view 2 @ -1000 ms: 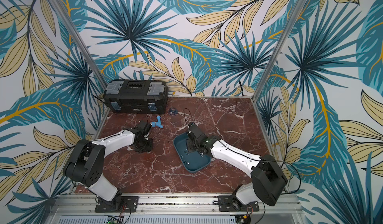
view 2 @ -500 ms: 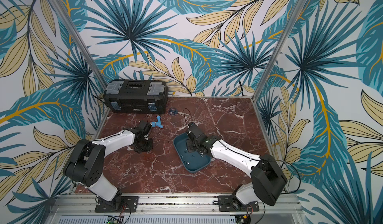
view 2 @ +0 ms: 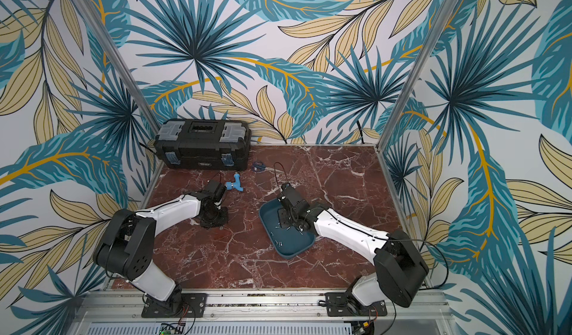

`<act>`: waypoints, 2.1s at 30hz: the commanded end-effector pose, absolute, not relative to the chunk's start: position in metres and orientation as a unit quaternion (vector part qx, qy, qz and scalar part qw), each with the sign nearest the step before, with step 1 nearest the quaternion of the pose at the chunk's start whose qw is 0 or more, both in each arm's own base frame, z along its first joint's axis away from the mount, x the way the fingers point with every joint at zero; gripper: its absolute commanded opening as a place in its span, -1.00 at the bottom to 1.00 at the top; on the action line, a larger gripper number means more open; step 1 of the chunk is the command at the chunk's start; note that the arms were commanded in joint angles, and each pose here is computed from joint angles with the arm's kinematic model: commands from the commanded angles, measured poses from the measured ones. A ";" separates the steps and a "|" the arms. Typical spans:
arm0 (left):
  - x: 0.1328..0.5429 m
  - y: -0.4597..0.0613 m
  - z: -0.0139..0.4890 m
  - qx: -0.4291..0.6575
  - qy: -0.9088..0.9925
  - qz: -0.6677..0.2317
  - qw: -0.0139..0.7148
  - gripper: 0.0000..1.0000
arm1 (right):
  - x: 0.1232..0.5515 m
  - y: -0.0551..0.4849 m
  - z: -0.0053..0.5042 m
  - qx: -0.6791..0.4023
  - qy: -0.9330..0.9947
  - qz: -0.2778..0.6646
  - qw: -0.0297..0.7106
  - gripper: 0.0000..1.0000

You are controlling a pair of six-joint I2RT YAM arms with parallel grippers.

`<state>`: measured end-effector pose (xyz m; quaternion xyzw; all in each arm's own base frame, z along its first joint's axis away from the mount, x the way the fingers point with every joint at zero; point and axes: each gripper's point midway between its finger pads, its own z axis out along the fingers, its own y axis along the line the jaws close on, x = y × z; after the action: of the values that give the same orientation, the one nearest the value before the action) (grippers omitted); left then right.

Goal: Put the screws on the desktop into the storage box
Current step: Pick up the screw from the center of the board, then place the screw in the storage box, then pick up the screw from the center of the board.

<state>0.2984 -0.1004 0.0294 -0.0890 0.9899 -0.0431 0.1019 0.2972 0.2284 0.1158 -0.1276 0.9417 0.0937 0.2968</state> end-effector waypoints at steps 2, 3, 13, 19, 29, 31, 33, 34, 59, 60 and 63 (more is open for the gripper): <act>0.307 -0.105 0.066 -0.089 0.982 -0.069 0.149 -1.00 | 0.295 0.224 0.111 -0.127 0.947 0.081 0.285 -0.05; 0.306 -0.107 0.072 -0.090 0.981 -0.075 0.154 -1.00 | 0.296 0.224 0.111 -0.126 0.947 0.080 0.286 -0.06; 0.286 -0.201 0.135 -0.033 0.951 -0.249 0.183 -1.00 | 0.305 0.204 0.117 -0.079 0.948 0.097 0.292 -0.08; 0.268 -0.295 0.161 0.048 0.932 -0.303 0.194 -1.00 | 0.319 0.166 0.129 -0.015 0.946 0.109 0.305 -0.10; 0.262 -0.354 0.122 0.097 0.948 -0.260 0.159 -0.76 | 0.317 0.123 0.134 0.044 0.943 0.107 0.311 -0.12; 0.265 -0.347 0.120 0.096 0.952 -0.240 0.163 -0.29 | 0.315 0.123 0.131 0.043 0.944 0.110 0.307 -0.12; 0.268 -0.339 0.123 0.095 0.954 -0.228 0.169 0.01 | 0.314 0.125 0.130 0.043 0.945 0.114 0.304 -0.10; 0.269 -0.334 0.125 0.092 0.955 -0.223 0.174 0.08 | 0.313 0.126 0.131 0.043 0.945 0.117 0.303 -0.10; 0.237 0.010 0.212 -0.165 0.935 0.020 0.312 0.11 | 0.266 0.411 0.108 -0.206 0.951 0.157 0.168 -0.13; 0.238 0.008 0.211 -0.163 0.934 0.014 0.318 0.11 | 0.265 0.419 0.105 -0.212 0.952 0.149 0.164 -0.11; 0.241 0.003 0.209 -0.154 0.933 0.001 0.325 0.10 | 0.268 0.440 0.094 -0.223 0.953 0.128 0.162 -0.09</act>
<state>0.2438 -0.0019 0.2164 -0.1625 0.9314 -0.0142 0.3256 0.2721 0.4486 0.1068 -0.2201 0.9413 0.1795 0.1822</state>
